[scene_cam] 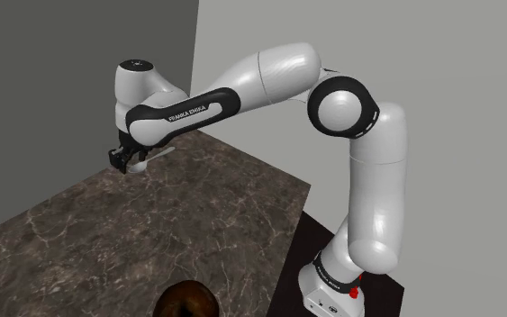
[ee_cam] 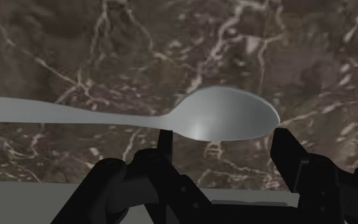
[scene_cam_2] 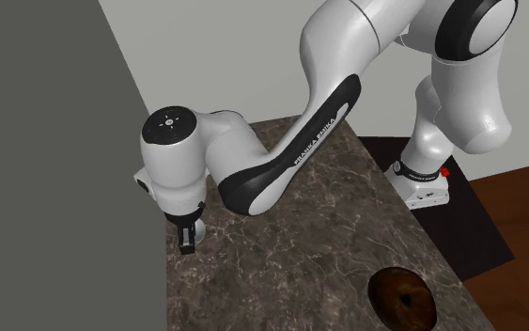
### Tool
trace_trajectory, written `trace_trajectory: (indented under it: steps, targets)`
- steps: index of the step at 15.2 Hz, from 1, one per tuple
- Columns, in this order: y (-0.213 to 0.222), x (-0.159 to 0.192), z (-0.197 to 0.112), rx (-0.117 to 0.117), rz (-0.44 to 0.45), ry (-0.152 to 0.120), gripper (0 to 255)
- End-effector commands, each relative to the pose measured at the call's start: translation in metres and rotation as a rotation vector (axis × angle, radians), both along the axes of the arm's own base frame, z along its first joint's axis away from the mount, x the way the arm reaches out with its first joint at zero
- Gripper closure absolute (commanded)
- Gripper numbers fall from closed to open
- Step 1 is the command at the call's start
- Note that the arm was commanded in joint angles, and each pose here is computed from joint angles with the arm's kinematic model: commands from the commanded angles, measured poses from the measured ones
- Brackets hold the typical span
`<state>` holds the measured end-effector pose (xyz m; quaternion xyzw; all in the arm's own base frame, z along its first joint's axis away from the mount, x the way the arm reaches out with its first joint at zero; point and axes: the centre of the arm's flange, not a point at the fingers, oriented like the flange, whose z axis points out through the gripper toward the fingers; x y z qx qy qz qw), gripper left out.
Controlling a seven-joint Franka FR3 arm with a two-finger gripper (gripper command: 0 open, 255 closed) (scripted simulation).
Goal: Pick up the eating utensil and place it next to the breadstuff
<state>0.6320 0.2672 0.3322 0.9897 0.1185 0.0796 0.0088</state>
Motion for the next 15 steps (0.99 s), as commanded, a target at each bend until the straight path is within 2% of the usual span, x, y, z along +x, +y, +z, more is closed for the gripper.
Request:
trace_trajectory:
  steps: [1, 7, 15]
  targets:
    - [0.000, 0.000, 0.000, 0.000, 0.000, 0.000, 255]
    - [0.000, 0.000, 0.000, 0.000, 0.000, 0.000, 255]
    - [0.000, 0.000, 0.042, 0.000, 0.000, 0.000, 255]
